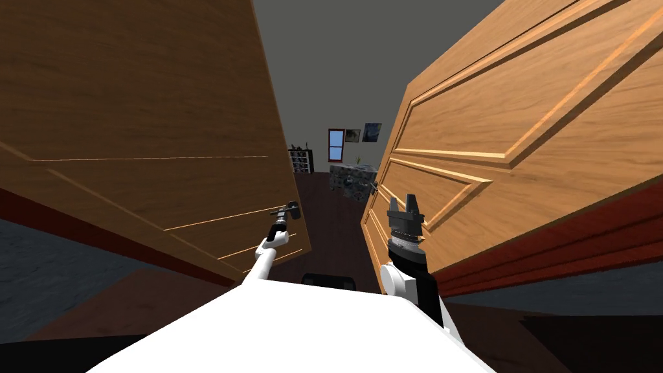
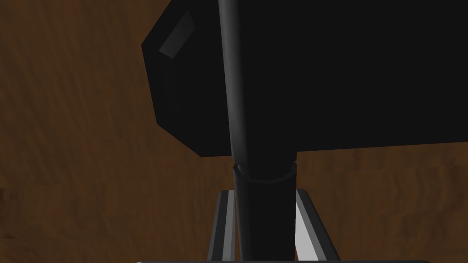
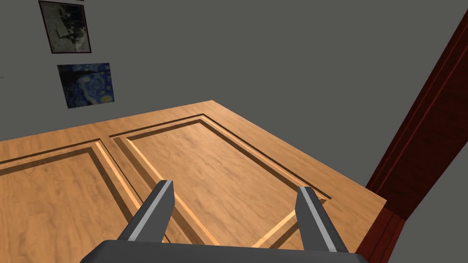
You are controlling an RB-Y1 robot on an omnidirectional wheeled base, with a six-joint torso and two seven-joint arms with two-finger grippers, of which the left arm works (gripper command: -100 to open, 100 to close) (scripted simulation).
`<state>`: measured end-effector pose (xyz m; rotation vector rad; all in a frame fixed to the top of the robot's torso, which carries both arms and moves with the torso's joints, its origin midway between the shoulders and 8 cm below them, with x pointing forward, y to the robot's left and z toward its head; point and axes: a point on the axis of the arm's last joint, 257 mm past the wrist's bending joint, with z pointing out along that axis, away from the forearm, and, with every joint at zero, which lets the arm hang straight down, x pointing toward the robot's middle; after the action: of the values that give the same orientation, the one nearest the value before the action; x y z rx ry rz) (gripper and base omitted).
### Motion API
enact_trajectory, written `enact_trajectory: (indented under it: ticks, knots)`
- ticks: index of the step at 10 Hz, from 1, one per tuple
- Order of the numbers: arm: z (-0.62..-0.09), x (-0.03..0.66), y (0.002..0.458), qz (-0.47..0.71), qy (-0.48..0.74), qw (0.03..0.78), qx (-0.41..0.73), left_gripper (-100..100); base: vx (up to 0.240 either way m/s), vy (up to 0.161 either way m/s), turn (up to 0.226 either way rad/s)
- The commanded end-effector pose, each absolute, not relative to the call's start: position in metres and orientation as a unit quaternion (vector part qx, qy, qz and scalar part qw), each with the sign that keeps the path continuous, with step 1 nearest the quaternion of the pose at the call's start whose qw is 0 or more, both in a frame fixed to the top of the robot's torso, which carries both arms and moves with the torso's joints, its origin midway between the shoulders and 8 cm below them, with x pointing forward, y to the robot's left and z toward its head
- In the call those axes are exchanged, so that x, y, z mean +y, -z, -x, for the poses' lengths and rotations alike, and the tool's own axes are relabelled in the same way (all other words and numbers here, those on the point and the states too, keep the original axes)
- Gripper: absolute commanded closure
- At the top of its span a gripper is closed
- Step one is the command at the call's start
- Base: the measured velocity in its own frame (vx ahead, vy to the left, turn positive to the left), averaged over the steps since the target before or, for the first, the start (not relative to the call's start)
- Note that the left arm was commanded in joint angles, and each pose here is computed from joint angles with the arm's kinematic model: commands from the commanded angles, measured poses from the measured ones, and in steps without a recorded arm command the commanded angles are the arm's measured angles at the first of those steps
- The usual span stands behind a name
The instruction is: Push the door open
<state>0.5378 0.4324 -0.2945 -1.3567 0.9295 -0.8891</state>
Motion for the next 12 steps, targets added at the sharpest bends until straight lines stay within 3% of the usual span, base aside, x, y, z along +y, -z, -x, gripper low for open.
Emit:
enact_trajectory:
  ticks: [1, 7, 12]
  knots:
    - [-0.534, 0.449, 0.285, 0.585, 0.376, 0.606, 0.387, 100, 0.176, -0.076, 0.057]
    - [-0.520, 0.463, 0.295, 0.605, 0.365, 0.603, 0.371, 100, 0.174, -0.057, 0.069]
    - [-0.485, 0.519, 0.295, 0.623, 0.330, 0.624, 0.336, 100, 0.177, 0.009, -0.041]
